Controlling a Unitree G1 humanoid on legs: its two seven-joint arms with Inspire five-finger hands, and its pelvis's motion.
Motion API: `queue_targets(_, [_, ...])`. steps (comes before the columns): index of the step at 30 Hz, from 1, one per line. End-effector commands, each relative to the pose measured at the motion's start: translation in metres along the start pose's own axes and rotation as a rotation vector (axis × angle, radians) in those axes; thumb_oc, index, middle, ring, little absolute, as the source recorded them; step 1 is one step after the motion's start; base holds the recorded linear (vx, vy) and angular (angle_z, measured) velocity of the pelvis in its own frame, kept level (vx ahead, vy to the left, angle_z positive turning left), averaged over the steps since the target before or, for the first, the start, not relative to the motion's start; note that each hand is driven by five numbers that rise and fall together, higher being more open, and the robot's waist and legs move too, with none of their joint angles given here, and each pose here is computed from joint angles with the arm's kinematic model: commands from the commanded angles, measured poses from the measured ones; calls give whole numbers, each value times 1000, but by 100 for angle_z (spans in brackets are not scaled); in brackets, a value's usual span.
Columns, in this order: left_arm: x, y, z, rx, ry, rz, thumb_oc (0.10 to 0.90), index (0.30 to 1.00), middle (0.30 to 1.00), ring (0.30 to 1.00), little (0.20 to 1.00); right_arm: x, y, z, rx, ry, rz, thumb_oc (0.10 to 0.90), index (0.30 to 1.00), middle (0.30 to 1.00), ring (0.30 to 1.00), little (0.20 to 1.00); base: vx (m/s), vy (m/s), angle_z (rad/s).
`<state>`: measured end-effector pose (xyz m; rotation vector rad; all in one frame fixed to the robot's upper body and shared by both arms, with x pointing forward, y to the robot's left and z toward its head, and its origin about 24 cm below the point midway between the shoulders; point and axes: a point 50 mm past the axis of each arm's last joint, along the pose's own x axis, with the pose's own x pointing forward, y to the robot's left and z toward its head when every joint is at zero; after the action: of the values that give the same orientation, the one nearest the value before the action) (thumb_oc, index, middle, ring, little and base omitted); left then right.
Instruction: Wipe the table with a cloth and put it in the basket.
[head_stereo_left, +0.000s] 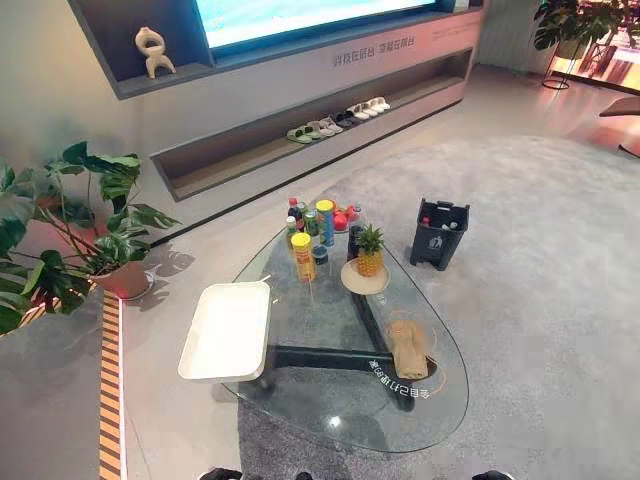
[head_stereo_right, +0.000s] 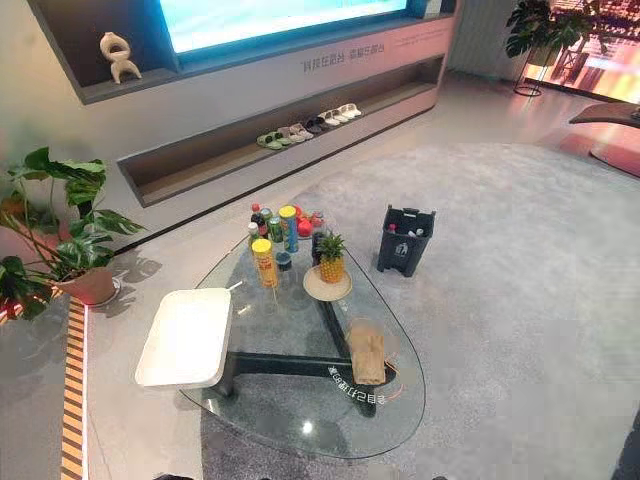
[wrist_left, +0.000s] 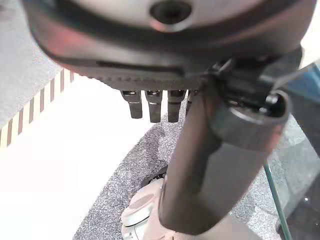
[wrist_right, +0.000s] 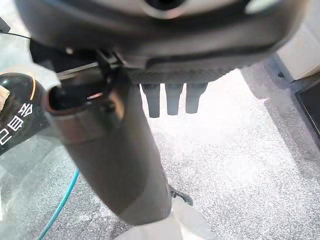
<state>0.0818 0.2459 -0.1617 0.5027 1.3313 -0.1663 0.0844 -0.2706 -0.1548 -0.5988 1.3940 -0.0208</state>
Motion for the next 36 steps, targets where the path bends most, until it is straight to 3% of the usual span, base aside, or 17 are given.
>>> queue_targets(1, [0,26,24,41,-41,88,800,900,900,900,900,0,-16,8,-18,10,-53,800,900,900,900,900,85,133,-53])
queue_targets(36, [0,29,23,-1,-43,106,800,900,900,900,900,0,-17,9,-19,8,-53,800,900,900,900,900,0,0,0])
